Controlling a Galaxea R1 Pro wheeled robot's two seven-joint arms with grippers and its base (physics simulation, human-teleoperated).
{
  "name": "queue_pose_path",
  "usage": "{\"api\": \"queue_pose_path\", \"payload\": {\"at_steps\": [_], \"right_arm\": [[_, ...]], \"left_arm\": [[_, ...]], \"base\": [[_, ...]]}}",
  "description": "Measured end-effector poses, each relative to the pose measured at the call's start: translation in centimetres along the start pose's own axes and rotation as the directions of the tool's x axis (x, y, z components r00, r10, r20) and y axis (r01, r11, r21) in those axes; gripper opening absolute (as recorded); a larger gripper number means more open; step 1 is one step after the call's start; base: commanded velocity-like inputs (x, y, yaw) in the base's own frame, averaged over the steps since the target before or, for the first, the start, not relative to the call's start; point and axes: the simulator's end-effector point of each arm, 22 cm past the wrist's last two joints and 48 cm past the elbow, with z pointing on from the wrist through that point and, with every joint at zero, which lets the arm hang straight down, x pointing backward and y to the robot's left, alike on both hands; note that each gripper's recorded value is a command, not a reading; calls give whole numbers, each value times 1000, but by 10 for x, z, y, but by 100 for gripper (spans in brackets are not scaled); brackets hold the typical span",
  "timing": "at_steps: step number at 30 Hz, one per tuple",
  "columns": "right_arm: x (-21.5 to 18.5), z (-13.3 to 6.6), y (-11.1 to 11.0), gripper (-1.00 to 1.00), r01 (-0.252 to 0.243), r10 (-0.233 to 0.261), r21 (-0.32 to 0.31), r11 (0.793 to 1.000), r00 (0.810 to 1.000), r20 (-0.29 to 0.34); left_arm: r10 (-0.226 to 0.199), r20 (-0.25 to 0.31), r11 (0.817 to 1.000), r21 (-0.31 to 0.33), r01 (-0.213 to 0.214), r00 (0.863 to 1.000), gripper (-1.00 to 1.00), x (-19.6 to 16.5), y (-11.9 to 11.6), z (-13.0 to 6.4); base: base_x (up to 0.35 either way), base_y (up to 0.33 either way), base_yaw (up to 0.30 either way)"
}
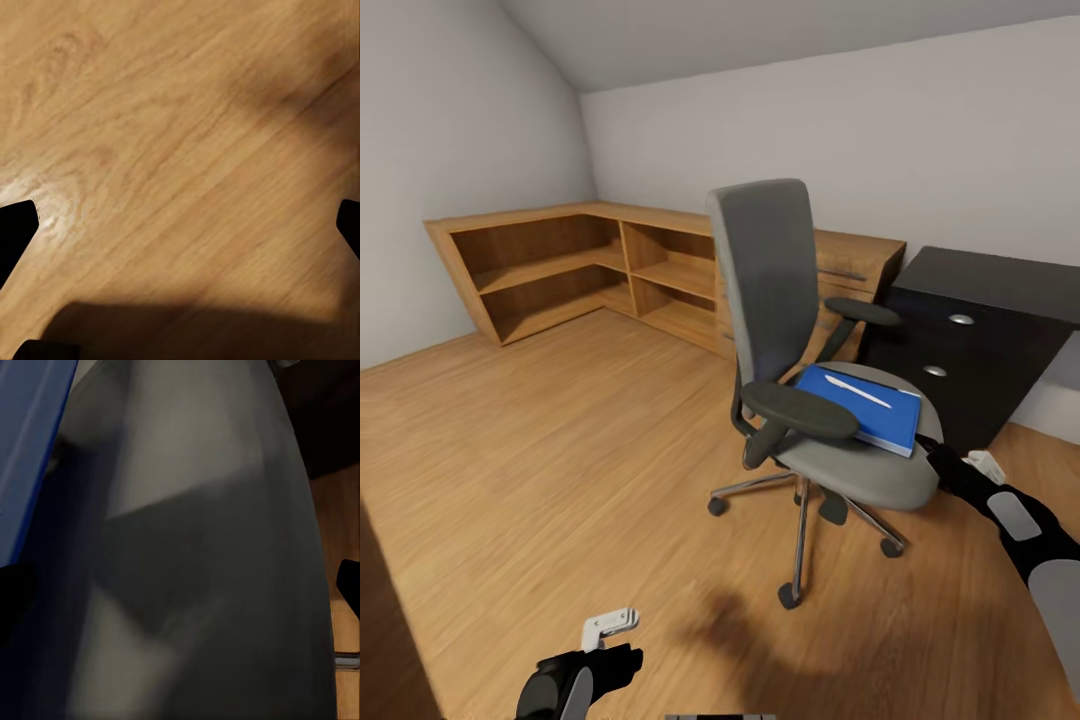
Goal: In the bedroom, organize the workspace by keeping the computer under the desk, ensuring the monitor is on the desk, placing the keyboard on the desk next to the monitor, placing the mouse on the desk next to the keyboard, moving the folder from the swivel chair onto the desk next to the mouse, stacking the notebook on top of the folder with the pen on top of the notebook, and positioning the swivel chair next to the desk.
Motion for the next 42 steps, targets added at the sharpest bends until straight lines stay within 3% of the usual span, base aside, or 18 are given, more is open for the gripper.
{"api": "queue_pose_path", "payload": {"at_steps": [25,29,42], "right_arm": [[-3,8,2,100,25,-24,-11,1000,1000,10],[-4,9,3,100,28,-28,-13,1000,1000,12],[-1,5,1,100,15,-15,-9,1000,1000,4]], "left_arm": [[2,-52,1000,-6,-2,999,100,20,1,12],[21,-62,1000,3,-21,998,100,24,-5,13],[30,-37,1000,11,-29,999,100,18,-11,9]], "base": [[0,0,151],[0,0,124],[0,0,9]]}}
